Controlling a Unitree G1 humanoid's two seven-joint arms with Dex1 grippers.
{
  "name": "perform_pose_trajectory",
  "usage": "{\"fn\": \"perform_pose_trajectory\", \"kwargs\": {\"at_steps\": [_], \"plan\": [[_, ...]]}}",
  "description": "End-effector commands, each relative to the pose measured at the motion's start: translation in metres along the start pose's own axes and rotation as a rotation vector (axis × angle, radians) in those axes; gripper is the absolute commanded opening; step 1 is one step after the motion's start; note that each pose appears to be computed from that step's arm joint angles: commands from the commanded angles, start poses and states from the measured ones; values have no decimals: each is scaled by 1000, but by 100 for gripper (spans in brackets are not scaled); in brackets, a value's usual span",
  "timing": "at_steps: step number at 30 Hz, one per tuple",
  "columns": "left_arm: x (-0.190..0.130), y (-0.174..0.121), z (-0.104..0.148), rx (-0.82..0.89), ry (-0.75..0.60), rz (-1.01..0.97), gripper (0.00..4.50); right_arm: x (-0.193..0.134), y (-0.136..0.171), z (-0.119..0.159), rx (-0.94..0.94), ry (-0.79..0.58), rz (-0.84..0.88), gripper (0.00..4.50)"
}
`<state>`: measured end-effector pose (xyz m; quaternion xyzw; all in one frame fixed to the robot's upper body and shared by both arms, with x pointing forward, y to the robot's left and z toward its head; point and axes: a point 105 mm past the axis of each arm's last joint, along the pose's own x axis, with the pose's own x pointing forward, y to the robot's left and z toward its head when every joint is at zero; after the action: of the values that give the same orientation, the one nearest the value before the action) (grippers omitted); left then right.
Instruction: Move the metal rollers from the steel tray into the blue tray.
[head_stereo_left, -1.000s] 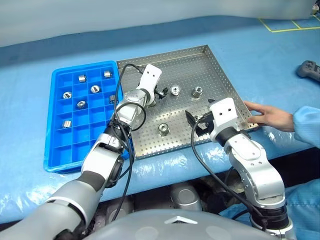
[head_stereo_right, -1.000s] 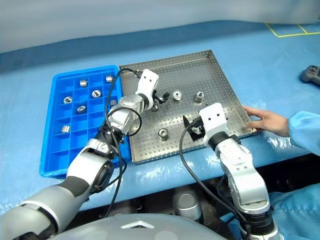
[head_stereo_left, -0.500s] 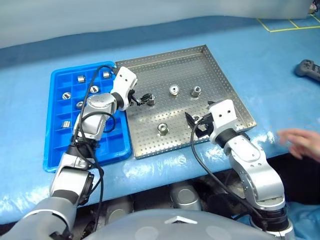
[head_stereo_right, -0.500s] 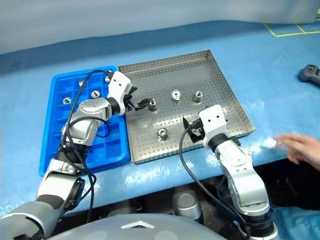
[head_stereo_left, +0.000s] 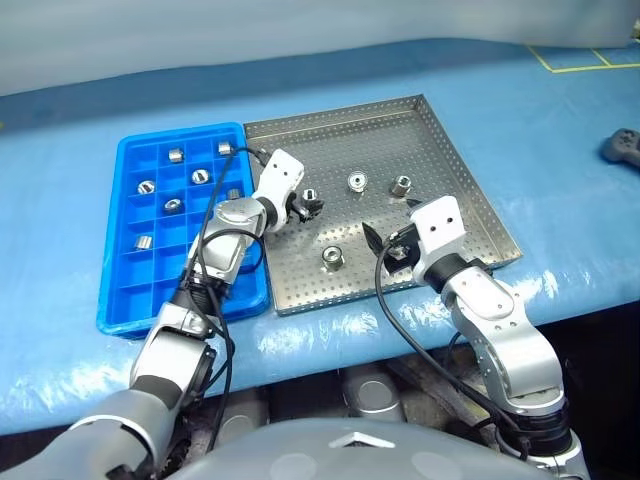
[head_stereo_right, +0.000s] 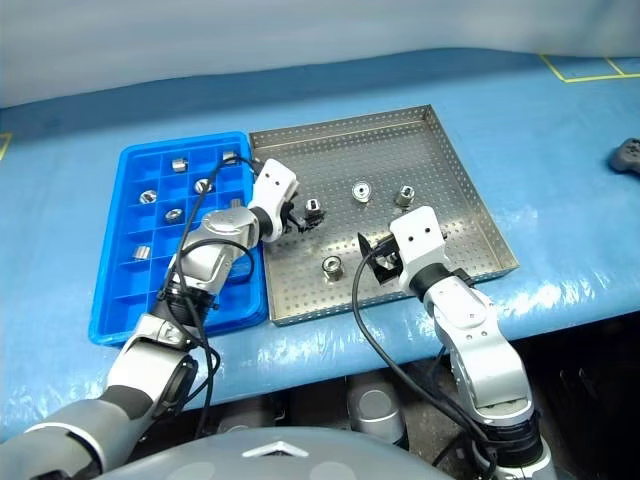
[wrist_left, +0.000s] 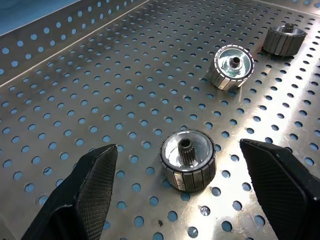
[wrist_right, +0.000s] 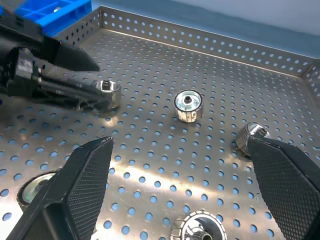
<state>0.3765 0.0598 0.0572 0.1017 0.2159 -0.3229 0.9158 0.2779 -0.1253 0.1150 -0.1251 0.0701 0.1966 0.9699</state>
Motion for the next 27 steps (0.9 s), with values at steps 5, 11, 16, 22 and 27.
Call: {"fn": "perform_pose_trajectory", "kwargs": {"at_steps": [5, 11, 16, 22, 27], "plan": [[7, 0, -6, 22, 54, 13, 427, -2, -2, 13, -11, -57, -19, 450], [7, 3, 0, -5, 17, 35, 427, -2, -2, 11, -12, -50, -21, 450], [6, 7, 6, -59, -30, 62, 304, -1, -1, 12, -14, -51, -13, 450], [5, 7, 10, -73, -60, 75, 237, 1, 0, 11, -23, -49, -6, 450], [4, 6, 10, -63, -72, 65, 237, 2, 0, 11, -28, -49, -1, 450]]}}
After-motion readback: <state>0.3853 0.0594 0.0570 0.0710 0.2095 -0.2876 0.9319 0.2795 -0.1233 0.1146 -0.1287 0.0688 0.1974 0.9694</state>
